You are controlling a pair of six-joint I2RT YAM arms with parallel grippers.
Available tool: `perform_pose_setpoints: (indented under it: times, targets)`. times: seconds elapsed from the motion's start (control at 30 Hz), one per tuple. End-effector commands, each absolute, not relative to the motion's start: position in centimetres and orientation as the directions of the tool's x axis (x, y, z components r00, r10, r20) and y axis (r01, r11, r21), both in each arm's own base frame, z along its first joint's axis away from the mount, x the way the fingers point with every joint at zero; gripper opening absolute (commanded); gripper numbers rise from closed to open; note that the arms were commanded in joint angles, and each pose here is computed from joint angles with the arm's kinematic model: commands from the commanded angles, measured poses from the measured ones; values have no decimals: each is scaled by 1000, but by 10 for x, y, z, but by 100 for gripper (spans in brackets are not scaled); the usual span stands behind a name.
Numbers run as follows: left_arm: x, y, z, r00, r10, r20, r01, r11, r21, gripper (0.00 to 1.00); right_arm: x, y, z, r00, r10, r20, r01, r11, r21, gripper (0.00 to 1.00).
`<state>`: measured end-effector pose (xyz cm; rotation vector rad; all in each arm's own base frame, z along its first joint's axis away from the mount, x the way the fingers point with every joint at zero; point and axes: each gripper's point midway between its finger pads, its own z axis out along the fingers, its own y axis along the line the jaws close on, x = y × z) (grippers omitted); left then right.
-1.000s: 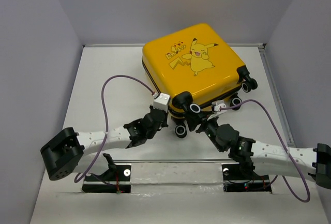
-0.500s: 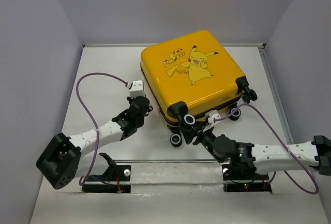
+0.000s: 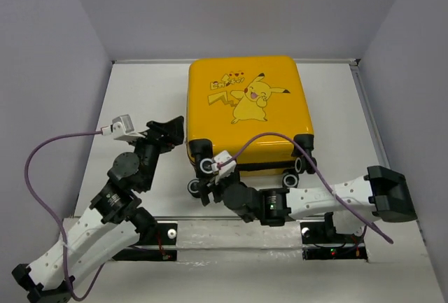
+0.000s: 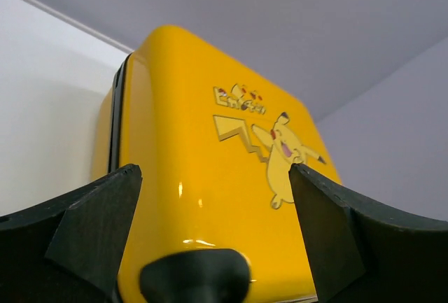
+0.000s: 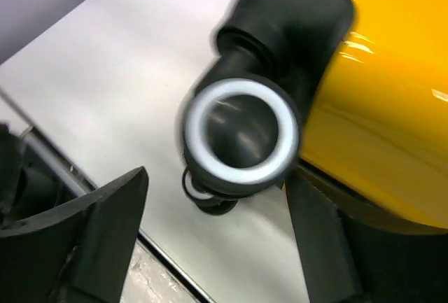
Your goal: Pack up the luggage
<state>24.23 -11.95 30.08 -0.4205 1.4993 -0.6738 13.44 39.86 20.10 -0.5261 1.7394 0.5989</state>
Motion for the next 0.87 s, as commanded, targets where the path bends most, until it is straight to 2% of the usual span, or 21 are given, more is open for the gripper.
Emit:
perform_pose_setpoints:
  times: [0.0,0.13,0.23,0.37,0.57,0.7,0.83]
  targets:
    - [225,-113,338,-79,-655,-751,178,732,-657,99,116,410,250,-263,-10,-965,-670,722,175,100]
    - [206,-101,375,-73,-668,-741,223,713,-665,99,118,345,259,-354,32,-935,-581,775,246,100]
    - [194,-102,398,-59,-670,-740,304,694,-652,99,117,305,285,-356,107,-928,-583,751,310,100]
    - [178,-100,427,-22,-667,-745,403,676,-617,99,115,267,328,-298,190,-935,-637,690,343,100]
    - [166,-86,458,41,-652,-757,432,695,-576,99,121,212,406,-180,332,-926,-665,653,363,100]
    - [161,-79,464,75,-644,-761,440,706,-555,99,138,180,423,-97,380,-920,-586,725,362,100]
    - [166,-87,448,42,-618,-785,431,720,-544,99,148,172,423,-40,393,-919,-532,770,353,100]
